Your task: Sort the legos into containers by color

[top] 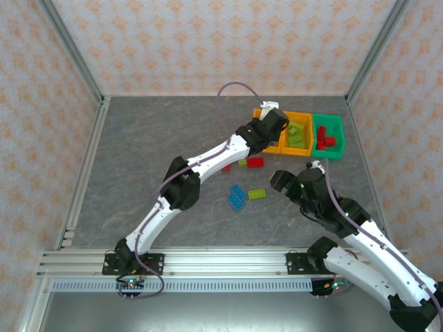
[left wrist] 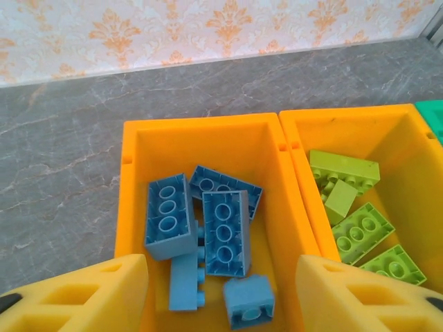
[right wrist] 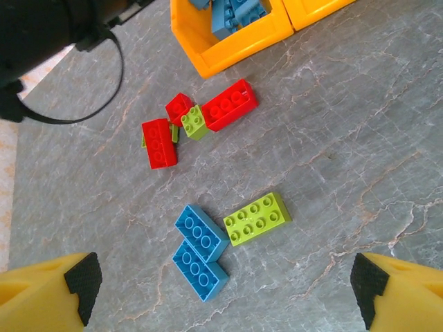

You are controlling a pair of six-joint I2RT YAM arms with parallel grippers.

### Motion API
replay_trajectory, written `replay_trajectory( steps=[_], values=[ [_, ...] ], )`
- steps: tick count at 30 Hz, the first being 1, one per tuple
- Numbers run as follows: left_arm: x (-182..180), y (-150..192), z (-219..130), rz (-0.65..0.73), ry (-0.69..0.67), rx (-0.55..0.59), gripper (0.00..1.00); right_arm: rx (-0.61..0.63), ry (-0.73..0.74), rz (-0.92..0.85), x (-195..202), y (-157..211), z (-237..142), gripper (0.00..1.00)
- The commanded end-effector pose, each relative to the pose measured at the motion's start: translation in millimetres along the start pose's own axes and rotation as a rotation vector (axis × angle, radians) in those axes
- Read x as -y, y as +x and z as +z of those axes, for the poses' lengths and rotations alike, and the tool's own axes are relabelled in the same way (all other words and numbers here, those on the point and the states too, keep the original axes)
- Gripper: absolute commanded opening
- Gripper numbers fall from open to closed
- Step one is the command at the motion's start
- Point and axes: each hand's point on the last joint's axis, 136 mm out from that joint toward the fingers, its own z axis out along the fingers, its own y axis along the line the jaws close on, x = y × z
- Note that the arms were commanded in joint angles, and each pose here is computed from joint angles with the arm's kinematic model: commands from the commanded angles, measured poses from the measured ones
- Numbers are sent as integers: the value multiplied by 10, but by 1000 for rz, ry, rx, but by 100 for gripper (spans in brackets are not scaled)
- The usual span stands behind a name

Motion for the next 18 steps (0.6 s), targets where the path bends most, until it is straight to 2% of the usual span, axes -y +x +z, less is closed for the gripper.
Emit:
replay_trajectory(
  steps=[1,5,11,14,18],
  values=[
    [-71,-497,-617,-40,44,100,59,17,50,-16,108,-1,41,95],
    [-368,-579,-1382,-96,112,203,59,-20,74,-66,98,52,148,95],
    [-933,-124,-2386,-67,190,240,59,-140,191,-281,52,131,496,96],
    [-1229,212,-2655,-31,207,220,59,-171,232,-379,-19,123,772,98],
    [-1565,605,-2850,41,207,217,63,-209,214,-398,-183,112,1213,99]
  ],
)
